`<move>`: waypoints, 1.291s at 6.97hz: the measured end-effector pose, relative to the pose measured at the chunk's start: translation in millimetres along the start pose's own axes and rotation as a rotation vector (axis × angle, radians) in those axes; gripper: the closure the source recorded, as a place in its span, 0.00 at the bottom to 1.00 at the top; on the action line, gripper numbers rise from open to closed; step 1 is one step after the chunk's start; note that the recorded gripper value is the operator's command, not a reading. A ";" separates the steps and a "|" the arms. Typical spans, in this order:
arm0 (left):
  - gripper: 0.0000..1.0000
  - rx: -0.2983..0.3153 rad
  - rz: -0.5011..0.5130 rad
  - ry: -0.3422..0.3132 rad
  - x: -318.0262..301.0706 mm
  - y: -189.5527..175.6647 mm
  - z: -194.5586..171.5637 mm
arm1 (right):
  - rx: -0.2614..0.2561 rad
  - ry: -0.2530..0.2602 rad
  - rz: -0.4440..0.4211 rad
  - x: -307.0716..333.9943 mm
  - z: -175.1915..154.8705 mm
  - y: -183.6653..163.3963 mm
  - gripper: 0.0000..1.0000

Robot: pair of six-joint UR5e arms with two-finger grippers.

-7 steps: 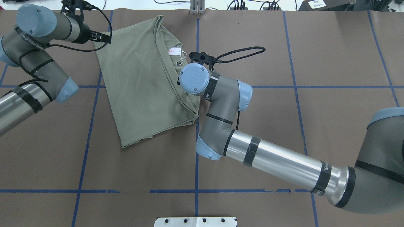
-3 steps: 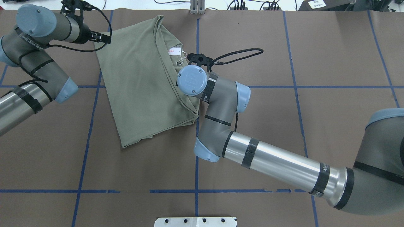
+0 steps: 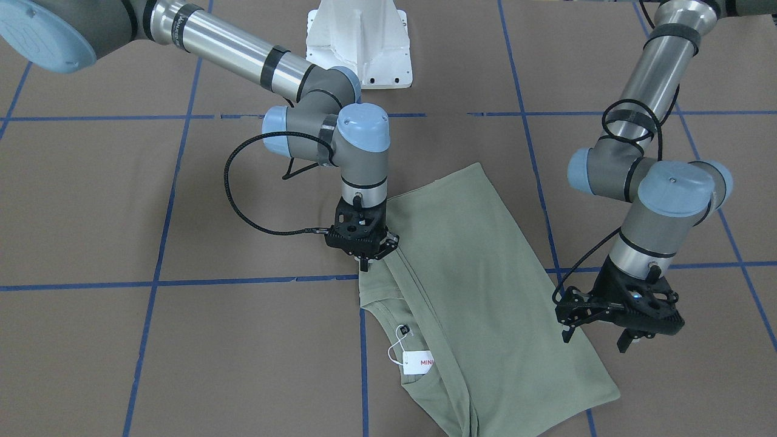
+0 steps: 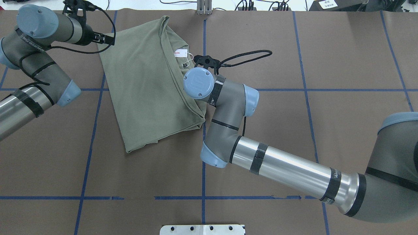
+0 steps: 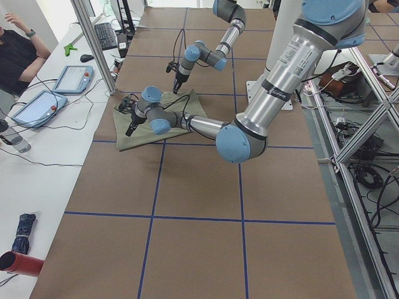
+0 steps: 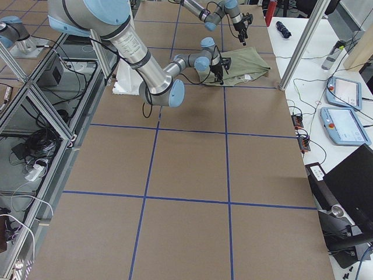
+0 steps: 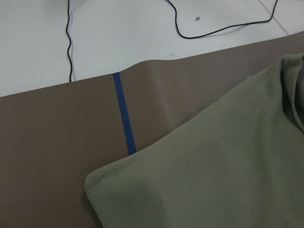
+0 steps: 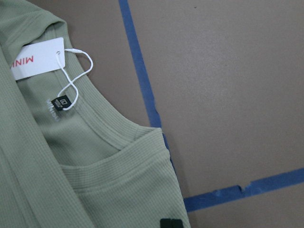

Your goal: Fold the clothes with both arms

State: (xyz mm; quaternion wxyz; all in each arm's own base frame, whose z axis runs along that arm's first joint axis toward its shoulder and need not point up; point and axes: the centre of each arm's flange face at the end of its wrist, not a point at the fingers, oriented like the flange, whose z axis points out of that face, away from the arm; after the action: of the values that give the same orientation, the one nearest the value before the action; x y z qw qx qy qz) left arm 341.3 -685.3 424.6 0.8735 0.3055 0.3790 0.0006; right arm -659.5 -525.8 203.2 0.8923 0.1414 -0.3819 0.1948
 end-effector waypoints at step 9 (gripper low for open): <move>0.00 -0.006 0.001 0.000 1.0 3.4 2.0 | 0.001 0.006 -0.026 4.9 3.0 -1.2 0.86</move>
State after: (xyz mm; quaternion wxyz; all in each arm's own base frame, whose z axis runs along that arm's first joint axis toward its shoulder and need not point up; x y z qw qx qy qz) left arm 344.1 -683.4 426.8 0.8743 0.3032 0.3789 0.0020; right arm -657.7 -526.9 208.7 0.8960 0.1463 -0.3770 0.1837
